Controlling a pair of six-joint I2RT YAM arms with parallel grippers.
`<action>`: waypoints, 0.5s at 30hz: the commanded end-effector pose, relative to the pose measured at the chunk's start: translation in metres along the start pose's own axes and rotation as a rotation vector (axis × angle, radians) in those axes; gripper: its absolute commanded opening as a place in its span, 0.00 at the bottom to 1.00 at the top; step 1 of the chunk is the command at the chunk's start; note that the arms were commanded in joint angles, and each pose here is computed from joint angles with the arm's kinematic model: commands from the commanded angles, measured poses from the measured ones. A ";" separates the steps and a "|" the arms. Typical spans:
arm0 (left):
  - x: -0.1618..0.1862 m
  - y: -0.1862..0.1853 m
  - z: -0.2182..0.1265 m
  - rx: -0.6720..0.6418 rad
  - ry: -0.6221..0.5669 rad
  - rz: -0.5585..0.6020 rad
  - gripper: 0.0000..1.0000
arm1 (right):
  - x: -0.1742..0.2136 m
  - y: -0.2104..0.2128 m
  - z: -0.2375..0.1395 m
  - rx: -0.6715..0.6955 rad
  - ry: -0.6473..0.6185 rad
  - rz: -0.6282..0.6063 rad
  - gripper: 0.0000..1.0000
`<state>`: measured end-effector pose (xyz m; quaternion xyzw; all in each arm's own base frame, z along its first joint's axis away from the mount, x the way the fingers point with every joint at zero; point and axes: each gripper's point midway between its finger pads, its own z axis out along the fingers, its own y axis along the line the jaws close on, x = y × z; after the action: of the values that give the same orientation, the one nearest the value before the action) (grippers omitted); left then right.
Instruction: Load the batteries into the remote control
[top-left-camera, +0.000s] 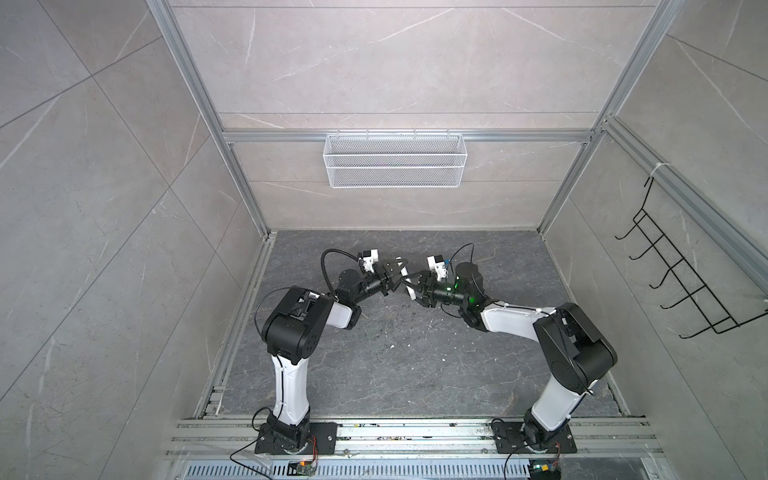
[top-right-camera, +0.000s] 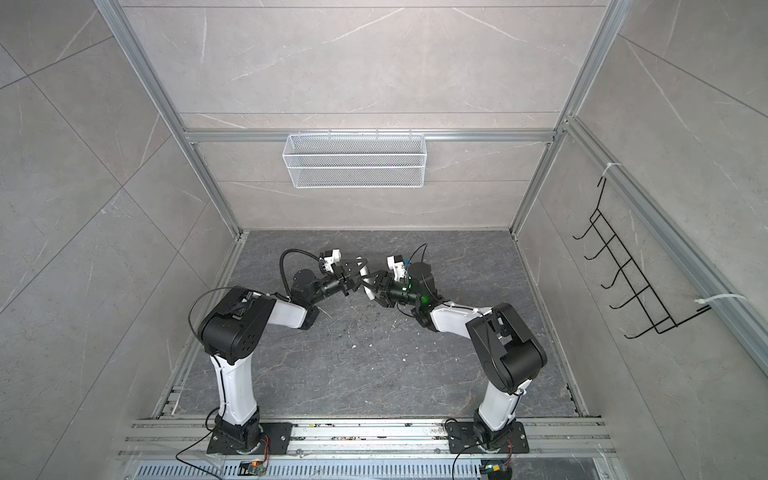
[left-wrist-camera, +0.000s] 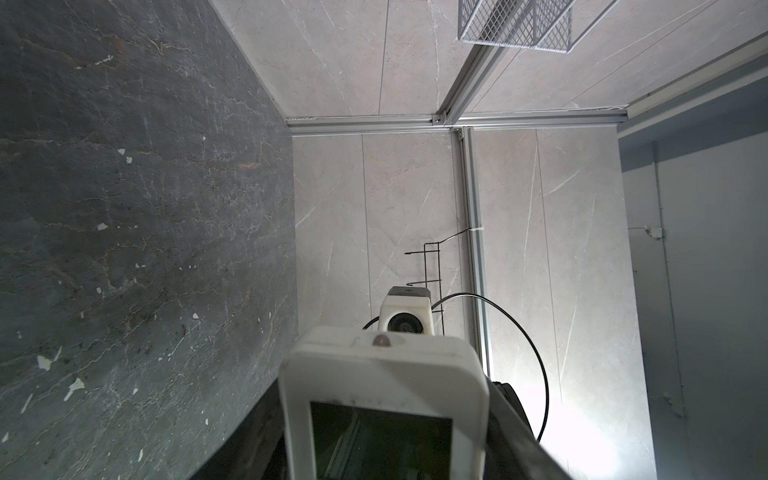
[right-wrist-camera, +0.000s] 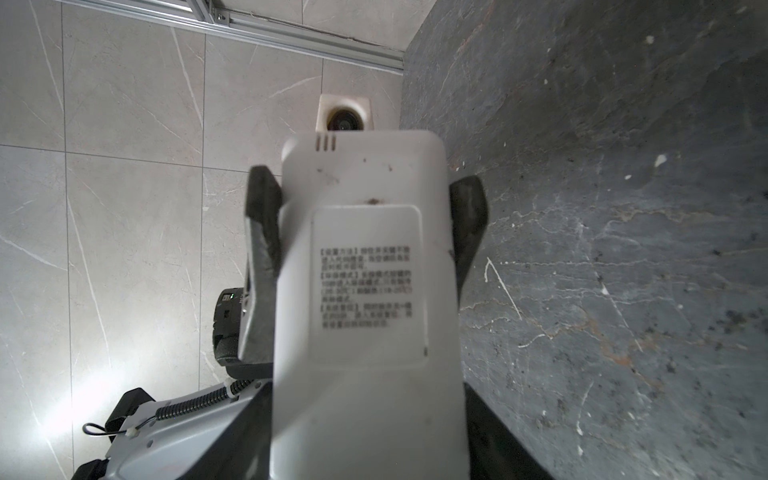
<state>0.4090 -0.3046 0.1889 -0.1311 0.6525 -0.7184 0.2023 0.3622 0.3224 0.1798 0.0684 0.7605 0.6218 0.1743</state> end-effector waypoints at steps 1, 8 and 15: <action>-0.009 0.008 -0.009 0.000 -0.014 0.070 0.36 | 0.010 -0.012 -0.007 0.073 0.025 -0.045 0.81; -0.021 0.067 -0.038 -0.242 0.018 0.033 0.30 | 0.031 -0.062 -0.051 0.396 0.028 -0.162 0.86; -0.014 0.109 -0.074 -0.813 0.142 0.217 0.28 | 0.043 -0.100 -0.083 0.578 0.022 -0.199 0.83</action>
<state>0.4237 -0.2555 0.0698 -0.1626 0.8313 -0.5071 0.1593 0.3178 0.2615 0.1141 0.0402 0.8813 0.4246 0.2036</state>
